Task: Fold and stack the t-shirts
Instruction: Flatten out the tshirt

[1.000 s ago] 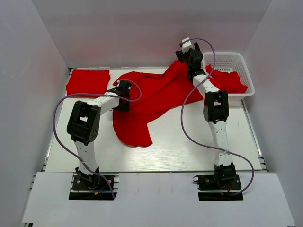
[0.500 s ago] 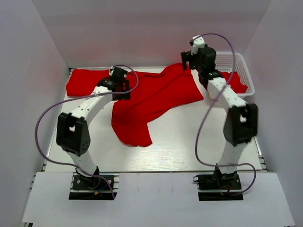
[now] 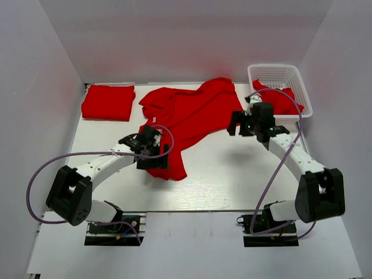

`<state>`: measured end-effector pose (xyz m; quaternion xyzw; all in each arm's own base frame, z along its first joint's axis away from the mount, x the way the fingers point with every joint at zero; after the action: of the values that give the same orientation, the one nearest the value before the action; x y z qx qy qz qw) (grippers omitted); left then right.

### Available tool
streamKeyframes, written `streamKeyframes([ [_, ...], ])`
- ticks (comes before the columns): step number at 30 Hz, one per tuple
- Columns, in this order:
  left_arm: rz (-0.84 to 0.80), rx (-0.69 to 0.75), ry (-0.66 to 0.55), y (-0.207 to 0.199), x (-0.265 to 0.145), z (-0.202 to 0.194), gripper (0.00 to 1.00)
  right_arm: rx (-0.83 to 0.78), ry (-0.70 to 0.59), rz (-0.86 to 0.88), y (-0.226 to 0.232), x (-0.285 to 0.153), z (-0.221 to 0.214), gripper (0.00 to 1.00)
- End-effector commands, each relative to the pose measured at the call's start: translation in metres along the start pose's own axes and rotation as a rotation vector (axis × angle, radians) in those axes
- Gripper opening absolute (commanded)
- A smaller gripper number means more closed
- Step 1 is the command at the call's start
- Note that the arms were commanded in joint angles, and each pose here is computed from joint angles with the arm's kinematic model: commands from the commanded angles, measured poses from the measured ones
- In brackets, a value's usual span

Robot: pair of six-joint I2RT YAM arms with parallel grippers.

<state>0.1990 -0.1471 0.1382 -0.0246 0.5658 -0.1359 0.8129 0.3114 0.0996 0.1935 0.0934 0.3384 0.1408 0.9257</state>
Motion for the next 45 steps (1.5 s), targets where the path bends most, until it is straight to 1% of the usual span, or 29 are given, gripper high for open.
streamKeyframes([
  [1,-0.090,-0.059,-0.044,-0.015,-0.001,-0.003,0.94,0.057,-0.031,0.045,0.007,-0.025,-0.004,0.90],
  [2,-0.082,-0.070,-0.036,-0.017,0.003,-0.006,0.91,0.060,-0.024,0.045,0.007,-0.027,-0.007,0.90],
  [3,-0.087,-0.069,-0.033,-0.020,0.003,-0.007,0.91,0.059,-0.019,0.042,0.006,-0.028,-0.009,0.90],
  [8,-0.075,-0.093,-0.085,-0.021,0.013,-0.005,0.84,0.066,0.005,0.032,0.005,-0.029,-0.016,0.90],
  [11,-0.055,-0.095,-0.062,-0.019,0.021,-0.013,0.83,0.068,0.020,0.015,0.002,-0.029,-0.019,0.90],
  [12,-0.043,-0.096,-0.059,-0.017,0.023,-0.016,0.79,0.067,0.019,0.002,0.001,-0.029,-0.020,0.90],
  [13,-0.038,-0.096,-0.049,-0.017,0.027,-0.016,0.79,0.068,0.017,-0.004,0.000,-0.030,-0.020,0.90],
  [15,-0.013,-0.089,-0.017,-0.016,0.036,-0.020,0.75,0.071,0.020,-0.020,-0.002,-0.028,-0.021,0.90],
  [16,-0.007,-0.099,-0.005,-0.016,0.039,-0.021,0.75,0.075,0.021,-0.023,-0.002,-0.028,-0.022,0.90],
  [17,-0.001,-0.100,0.005,-0.014,0.045,-0.023,0.72,0.075,0.018,-0.039,-0.004,-0.027,-0.022,0.90],
  [18,0.000,-0.110,0.006,-0.015,0.048,-0.023,0.66,0.080,0.019,-0.047,-0.005,-0.026,-0.024,0.90],
  [20,0.011,-0.102,0.015,-0.016,0.053,-0.025,0.57,0.094,0.017,-0.064,-0.007,-0.024,-0.025,0.90],
  [21,0.030,-0.116,0.025,-0.014,0.059,-0.026,0.40,0.095,0.022,-0.064,-0.007,-0.022,-0.025,0.90],
  [22,0.068,-0.127,0.035,-0.011,0.063,-0.028,0.31,0.095,0.021,-0.066,-0.007,-0.021,-0.025,0.90],
  [24,0.117,-0.145,0.022,-0.011,0.063,-0.018,0.00,0.099,0.026,-0.072,-0.007,-0.016,-0.022,0.90],
  [25,0.194,-0.166,0.028,-0.008,0.063,-0.014,0.00,0.100,0.024,-0.080,-0.008,-0.015,-0.021,0.90],
  [27,0.278,-0.196,0.028,0.000,0.058,-0.009,0.00,0.115,0.025,-0.121,-0.012,-0.010,-0.020,0.90],
  [28,0.374,-0.212,0.045,0.012,0.052,-0.012,0.00,0.121,0.021,-0.129,-0.012,-0.009,-0.018,0.90],
  [29,0.399,-0.225,0.012,0.012,0.043,-0.006,0.00,0.124,0.020,-0.162,-0.015,-0.007,-0.018,0.90],
  [30,0.460,-0.230,-0.026,0.018,0.036,-0.002,0.00,0.140,0.028,-0.175,-0.016,-0.003,-0.020,0.90],
  [31,0.502,-0.235,-0.014,0.022,0.027,-0.006,0.00,0.154,0.024,-0.198,-0.018,-0.001,-0.018,0.90],
  [33,0.540,-0.252,-0.070,0.028,0.007,-0.001,0.00,0.176,0.029,-0.245,-0.021,0.002,-0.021,0.90],
  [34,0.559,-0.256,-0.065,0.031,-0.003,-0.002,0.00,0.182,0.019,-0.248,-0.021,0.001,-0.019,0.90],
  [36,0.570,-0.275,-0.090,0.036,-0.017,-0.004,0.00,0.180,0.048,-0.251,-0.023,0.008,-0.023,0.90],
  [39,0.572,-0.306,-0.157,0.042,-0.042,-0.008,0.00,0.174,0.062,-0.244,-0.022,0.011,-0.027,0.90],
  [41,0.588,-0.319,-0.186,0.048,-0.054,-0.009,0.00,0.169,0.081,-0.242,-0.023,0.016,-0.029,0.90],
  [42,0.580,-0.326,-0.221,0.049,-0.061,-0.008,0.00,0.167,0.091,-0.241,-0.023,0.019,-0.031,0.90],
  [45,0.548,-0.283,-0.230,0.048,-0.065,-0.007,0.00,0.154,0.124,-0.213,-0.020,0.026,-0.038,0.90],
])
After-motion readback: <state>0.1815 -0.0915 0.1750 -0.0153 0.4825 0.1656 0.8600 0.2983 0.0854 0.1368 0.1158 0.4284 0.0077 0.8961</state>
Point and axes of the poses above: each gripper's point midway between its finger pads, its own x axis out along the fingers, its own y axis along the line the jaws close on, z = x × y, the point moved 8 cm from there along -x, back along the fingers, and after that the axes turned 4 degrees about x, right-handed, at the moved point
